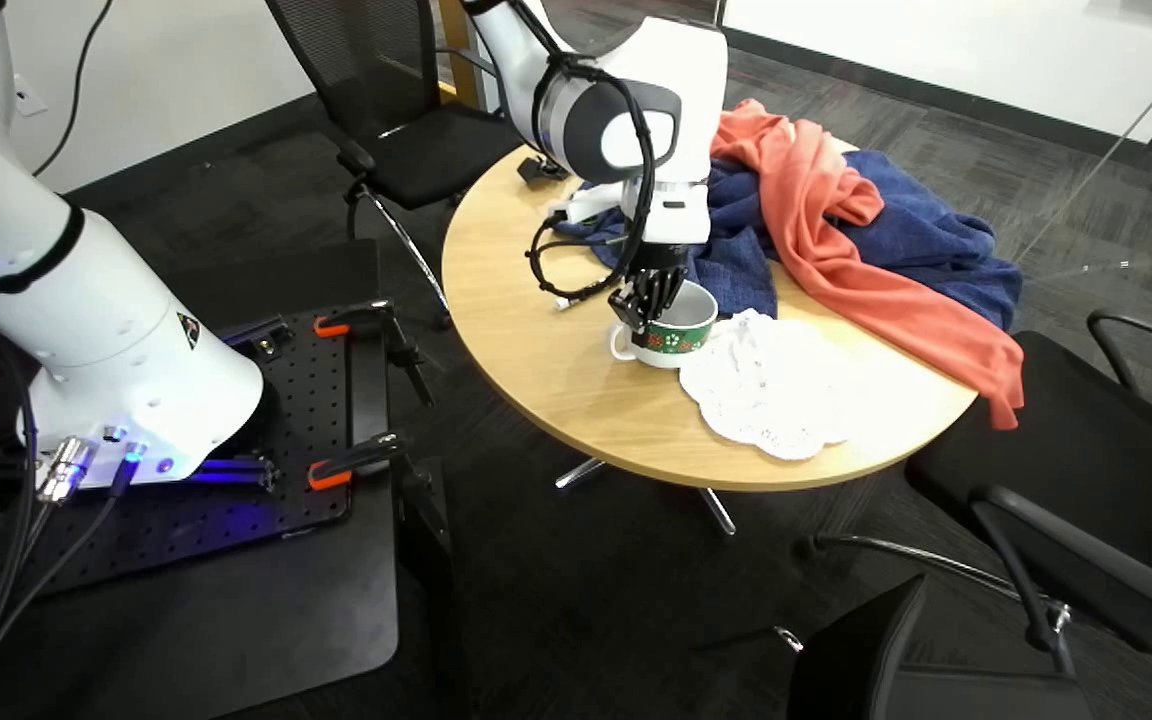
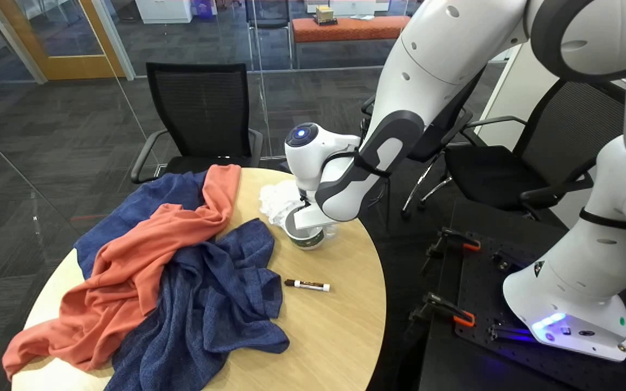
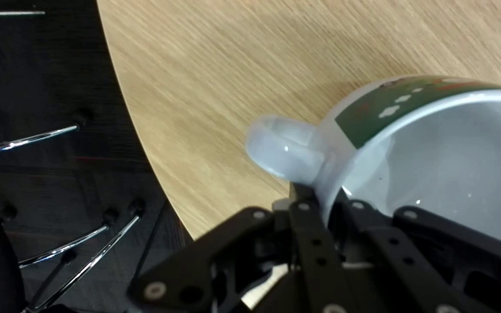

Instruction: Put the cup on the right side of the marker

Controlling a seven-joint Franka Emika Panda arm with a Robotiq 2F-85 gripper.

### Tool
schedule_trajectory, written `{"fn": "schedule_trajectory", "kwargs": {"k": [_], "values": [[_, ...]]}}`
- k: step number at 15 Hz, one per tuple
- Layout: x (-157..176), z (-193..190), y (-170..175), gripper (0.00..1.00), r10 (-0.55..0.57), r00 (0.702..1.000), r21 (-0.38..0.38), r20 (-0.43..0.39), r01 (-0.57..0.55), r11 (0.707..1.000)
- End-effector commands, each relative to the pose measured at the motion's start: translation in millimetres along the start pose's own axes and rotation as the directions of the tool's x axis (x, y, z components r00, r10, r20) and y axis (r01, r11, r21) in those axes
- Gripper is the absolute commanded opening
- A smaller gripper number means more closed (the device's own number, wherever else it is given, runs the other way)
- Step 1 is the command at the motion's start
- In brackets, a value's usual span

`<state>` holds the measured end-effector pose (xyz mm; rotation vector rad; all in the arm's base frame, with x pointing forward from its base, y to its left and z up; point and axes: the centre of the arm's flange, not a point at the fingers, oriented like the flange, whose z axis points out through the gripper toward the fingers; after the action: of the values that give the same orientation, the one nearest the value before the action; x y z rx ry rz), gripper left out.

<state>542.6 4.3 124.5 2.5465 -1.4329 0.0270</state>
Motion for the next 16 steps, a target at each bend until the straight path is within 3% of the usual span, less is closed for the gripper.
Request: {"fn": "schedule_trajectory", "kwargs": {"k": [1,3,8,11,16], "values": [[-2,-14,16,0.35,0.007,0.999,-0.021,0.038,-0.006,1.000],[-4,-15,19,0.43,0.011,0.999,-0.025,0.031,-0.011,1.000],[-7,-31,27,0.82,0.017,1.000,0.000,0.006,-0.017,1.000],[-10,-56,36,1.00,0.008,1.000,0.037,-0.015,-0.007,0.999],[-14,-101,51,1.00,-0.024,0.998,0.103,-0.056,0.030,0.994]]}}
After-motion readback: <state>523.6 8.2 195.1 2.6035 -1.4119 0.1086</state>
